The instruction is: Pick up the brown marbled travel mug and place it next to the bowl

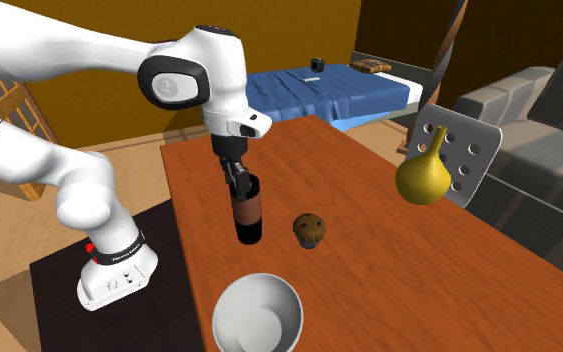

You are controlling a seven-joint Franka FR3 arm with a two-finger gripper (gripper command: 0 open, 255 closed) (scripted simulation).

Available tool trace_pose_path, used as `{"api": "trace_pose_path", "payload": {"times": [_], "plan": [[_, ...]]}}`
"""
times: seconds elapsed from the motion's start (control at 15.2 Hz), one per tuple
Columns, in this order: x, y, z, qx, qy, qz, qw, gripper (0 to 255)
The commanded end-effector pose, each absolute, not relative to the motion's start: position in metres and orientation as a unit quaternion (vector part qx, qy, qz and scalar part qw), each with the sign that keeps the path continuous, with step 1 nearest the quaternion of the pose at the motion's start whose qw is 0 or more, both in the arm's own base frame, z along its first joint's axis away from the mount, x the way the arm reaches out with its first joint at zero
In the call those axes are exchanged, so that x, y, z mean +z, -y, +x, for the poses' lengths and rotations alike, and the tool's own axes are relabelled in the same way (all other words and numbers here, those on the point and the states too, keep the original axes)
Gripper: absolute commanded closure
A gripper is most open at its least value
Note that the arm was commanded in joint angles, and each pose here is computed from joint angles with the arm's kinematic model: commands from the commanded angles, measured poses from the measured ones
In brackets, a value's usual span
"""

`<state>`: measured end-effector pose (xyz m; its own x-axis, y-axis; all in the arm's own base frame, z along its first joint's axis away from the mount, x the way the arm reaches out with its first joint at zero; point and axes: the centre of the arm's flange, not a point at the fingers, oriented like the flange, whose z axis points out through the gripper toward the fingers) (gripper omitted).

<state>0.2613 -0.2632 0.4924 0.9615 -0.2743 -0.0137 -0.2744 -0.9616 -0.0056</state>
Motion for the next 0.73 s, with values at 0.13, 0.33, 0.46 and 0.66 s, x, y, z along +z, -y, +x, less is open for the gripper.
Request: {"api": "trace_pose_path", "payload": {"times": [0.13,0.33,0.46,0.66], "plan": [[0.472,0.263,0.261,0.006,-0.139,-0.99,0.003,255],[0.456,0.263,0.261,0.006,-0.139,-0.99,0.003,255],[0.445,0.263,0.261,0.006,-0.139,-0.99,0.003,255],[0.429,0.263,0.261,0.006,-0.139,-0.99,0.003,255]]}}
